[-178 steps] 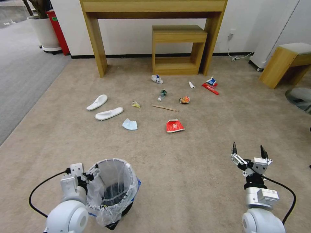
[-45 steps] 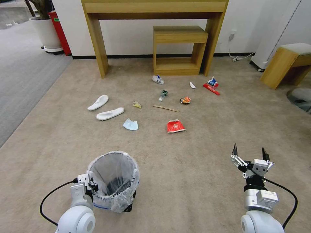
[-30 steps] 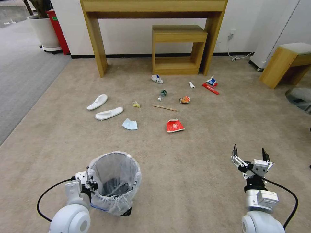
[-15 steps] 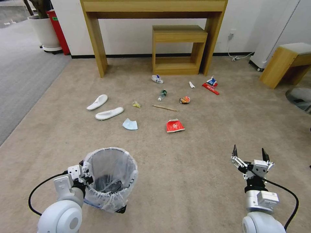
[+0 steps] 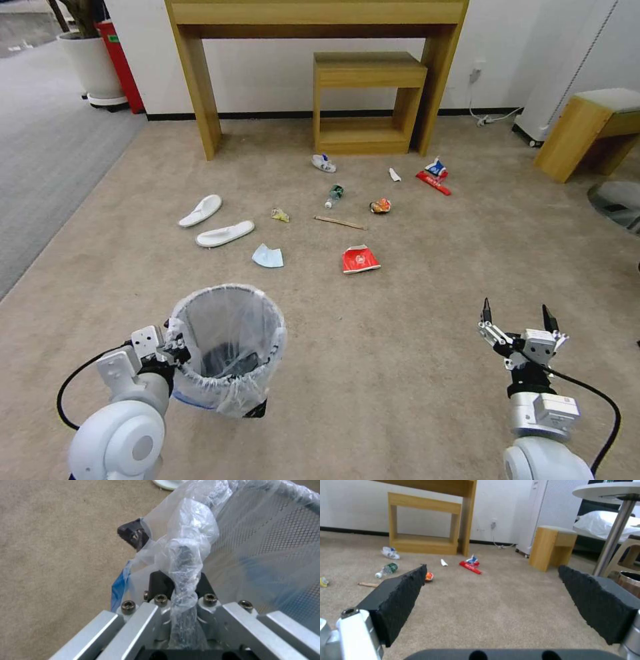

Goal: Pick up the trash bin and place the garbage on the floor into it.

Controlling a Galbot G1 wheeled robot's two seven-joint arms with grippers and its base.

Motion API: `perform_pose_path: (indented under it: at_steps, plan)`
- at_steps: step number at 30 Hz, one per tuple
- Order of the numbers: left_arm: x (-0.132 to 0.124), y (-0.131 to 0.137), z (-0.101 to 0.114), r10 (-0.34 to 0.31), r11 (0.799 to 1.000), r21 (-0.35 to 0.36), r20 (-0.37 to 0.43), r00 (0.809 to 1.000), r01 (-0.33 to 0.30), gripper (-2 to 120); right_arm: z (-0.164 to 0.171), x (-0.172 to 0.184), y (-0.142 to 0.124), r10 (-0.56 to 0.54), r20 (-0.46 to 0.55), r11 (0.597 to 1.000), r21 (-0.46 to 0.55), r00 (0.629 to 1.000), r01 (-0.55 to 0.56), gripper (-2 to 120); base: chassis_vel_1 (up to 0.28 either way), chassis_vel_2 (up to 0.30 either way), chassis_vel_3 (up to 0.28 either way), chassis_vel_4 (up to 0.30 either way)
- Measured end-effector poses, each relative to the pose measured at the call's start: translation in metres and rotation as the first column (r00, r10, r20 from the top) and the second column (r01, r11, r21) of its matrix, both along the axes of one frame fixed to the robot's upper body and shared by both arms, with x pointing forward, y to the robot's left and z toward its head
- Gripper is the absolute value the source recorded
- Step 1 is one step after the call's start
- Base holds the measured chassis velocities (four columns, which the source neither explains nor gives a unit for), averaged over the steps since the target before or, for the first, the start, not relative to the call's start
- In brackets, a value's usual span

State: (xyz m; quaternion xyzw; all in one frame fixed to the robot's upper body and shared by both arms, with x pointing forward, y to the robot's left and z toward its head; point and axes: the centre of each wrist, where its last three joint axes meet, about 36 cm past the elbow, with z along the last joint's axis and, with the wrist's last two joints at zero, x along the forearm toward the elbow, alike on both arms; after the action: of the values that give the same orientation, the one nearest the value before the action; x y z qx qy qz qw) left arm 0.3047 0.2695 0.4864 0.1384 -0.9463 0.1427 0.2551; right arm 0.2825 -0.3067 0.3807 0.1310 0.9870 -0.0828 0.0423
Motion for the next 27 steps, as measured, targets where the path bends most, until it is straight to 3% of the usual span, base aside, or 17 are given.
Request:
perform_pose_path:
  at_steps: [27]
  plan:
    - [0.0034,0.0047,-0.0035,0.02,1.0,-0.011,-0.002,1.0,-0.02,3,0.0,0.0001,-0.004,-0.017,0.005,1.0,0.011,1.0,0.017,100,0.0,0.0,0.0,0.0]
